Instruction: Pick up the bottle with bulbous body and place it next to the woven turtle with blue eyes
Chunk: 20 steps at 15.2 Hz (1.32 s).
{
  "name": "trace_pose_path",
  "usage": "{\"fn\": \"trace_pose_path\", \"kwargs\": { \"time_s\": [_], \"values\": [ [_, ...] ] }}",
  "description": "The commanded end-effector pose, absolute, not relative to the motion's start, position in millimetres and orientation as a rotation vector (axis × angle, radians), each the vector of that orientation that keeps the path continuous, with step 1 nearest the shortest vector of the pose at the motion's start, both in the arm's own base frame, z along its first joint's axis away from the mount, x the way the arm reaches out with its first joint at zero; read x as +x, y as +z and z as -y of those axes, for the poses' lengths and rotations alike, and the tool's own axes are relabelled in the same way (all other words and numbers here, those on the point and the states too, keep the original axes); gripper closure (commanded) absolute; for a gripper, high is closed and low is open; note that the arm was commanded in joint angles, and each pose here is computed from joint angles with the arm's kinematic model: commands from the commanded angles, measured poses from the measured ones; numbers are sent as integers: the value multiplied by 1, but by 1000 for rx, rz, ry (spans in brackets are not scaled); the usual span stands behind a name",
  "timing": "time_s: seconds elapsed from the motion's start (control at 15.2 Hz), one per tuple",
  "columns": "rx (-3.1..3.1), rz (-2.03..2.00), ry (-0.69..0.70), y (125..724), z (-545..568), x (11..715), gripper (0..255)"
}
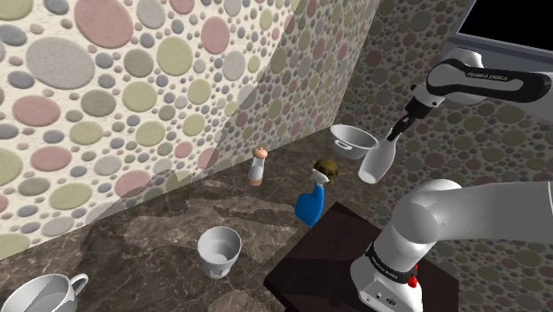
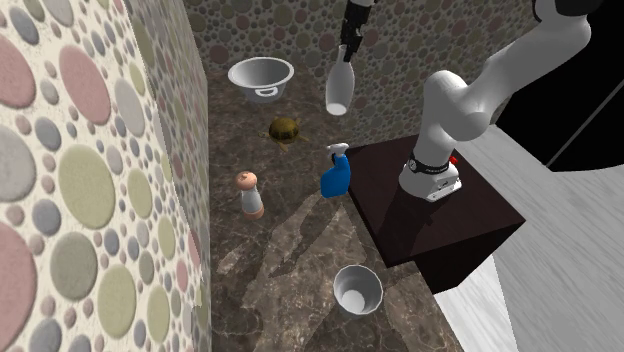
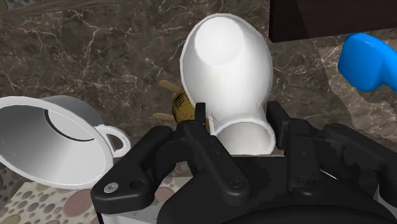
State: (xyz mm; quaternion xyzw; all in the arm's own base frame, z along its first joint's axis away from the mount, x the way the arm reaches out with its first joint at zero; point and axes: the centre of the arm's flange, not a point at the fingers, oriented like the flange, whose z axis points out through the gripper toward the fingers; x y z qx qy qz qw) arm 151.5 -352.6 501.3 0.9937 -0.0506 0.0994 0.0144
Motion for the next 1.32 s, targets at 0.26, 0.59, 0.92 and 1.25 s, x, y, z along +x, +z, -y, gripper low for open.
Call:
{"fn": "trace_pose_path", "kwargs": {
  "time_s": [0.26, 0.59, 0.92, 1.25],
  "values": [
    [3093, 157, 311, 469, 353, 152, 255],
    [3093, 157, 311, 443, 353, 152, 255],
    [3093, 157, 311, 416, 353, 152, 255],
    [3093, 157, 311, 390, 353, 152, 255]
  ]
}}
